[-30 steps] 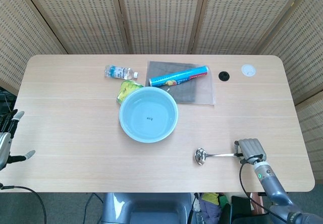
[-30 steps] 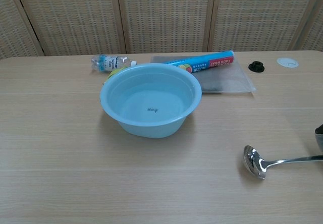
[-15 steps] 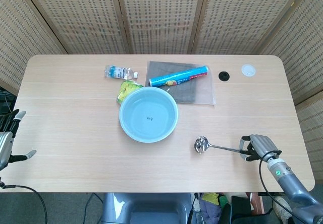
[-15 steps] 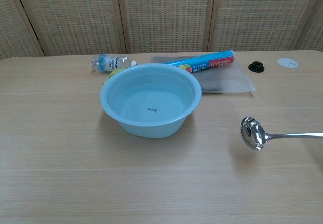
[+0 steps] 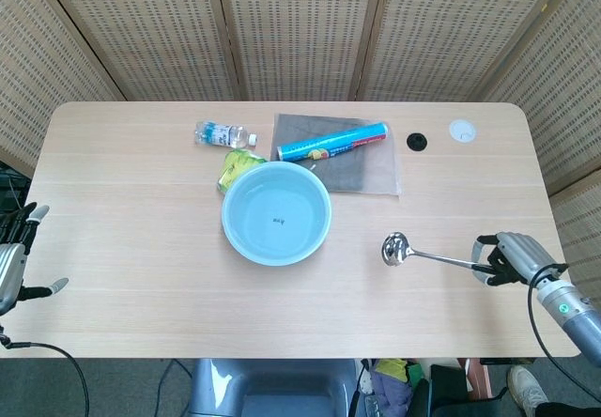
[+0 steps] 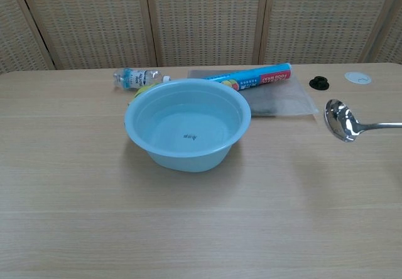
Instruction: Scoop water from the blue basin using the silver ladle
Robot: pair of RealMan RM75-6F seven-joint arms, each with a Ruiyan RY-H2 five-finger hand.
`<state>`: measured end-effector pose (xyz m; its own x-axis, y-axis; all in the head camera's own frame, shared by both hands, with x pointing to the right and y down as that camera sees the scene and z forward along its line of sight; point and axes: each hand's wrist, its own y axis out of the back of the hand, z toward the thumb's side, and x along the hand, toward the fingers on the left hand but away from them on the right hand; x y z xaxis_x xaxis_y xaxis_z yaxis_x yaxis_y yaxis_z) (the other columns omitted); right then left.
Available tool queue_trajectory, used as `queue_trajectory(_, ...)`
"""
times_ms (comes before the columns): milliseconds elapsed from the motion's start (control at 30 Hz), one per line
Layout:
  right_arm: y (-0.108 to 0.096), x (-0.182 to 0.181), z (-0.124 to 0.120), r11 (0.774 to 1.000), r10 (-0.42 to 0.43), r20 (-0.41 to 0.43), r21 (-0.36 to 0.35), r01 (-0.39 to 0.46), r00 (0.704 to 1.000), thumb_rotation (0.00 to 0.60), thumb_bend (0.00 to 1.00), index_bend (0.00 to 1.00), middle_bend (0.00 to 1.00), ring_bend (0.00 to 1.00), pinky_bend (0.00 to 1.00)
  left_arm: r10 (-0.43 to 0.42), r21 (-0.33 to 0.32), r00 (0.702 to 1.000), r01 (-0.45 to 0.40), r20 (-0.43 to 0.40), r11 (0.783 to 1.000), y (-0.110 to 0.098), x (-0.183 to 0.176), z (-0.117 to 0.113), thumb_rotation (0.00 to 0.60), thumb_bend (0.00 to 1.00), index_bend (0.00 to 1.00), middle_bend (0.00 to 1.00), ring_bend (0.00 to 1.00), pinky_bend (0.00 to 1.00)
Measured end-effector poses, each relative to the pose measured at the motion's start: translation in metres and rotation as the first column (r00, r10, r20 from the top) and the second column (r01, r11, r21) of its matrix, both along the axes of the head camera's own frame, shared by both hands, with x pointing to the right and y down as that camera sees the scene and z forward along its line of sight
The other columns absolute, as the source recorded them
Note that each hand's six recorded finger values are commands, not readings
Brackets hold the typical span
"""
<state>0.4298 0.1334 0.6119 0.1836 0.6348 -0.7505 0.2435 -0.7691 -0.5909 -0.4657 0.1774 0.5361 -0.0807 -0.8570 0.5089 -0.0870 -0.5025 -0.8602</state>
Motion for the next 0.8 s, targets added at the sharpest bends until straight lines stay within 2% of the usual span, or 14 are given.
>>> queue_trajectory(200, -0.038, -0.008, -0.033, 0.998, -0.045, -0.026, 0.046, 0.046, 0.999, 0.600, 1.00, 0.90, 0.97, 1.00, 1.00, -0.009, -0.005, 1.000, 0.009, -0.001, 1.000, -0.003, -0.001, 0.001, 0.600, 0.00, 0.00, 0.00, 0.00, 0.00)
queue_trajectory(333, -0.060, -0.033, -0.043, 0.995, -0.094, -0.038, 0.036, 0.096, 0.995, 0.600, 1.00, 0.90, 0.97, 1.00, 1.00, -0.013, -0.006, 1.000, 0.013, -0.005, 1.000, -0.003, -0.002, 0.001, 0.600, 0.00, 0.00, 0.00, 0.00, 0.00)
queue_trajectory(533, -0.091, -0.075, -0.048, 0.990, -0.138, -0.047, -0.004, 0.138, 0.989, 0.600, 1.00, 0.90, 0.97, 1.00, 1.00, -0.012, -0.011, 1.000, 0.012, -0.004, 1.000, -0.004, -0.002, 0.002, 0.600, 0.00, 0.00, 0.00, 0.00, 0.00)
queue_trajectory(800, -0.120, -0.137, -0.041, 0.973, -0.227, -0.034, -0.046, 0.225, 0.973, 0.600, 1.00, 0.90, 0.97, 1.00, 1.00, -0.023, -0.012, 1.000, 0.023, -0.006, 1.000, -0.006, -0.005, 0.004, 0.600, 0.00, 0.00, 0.00, 0.00, 0.00)
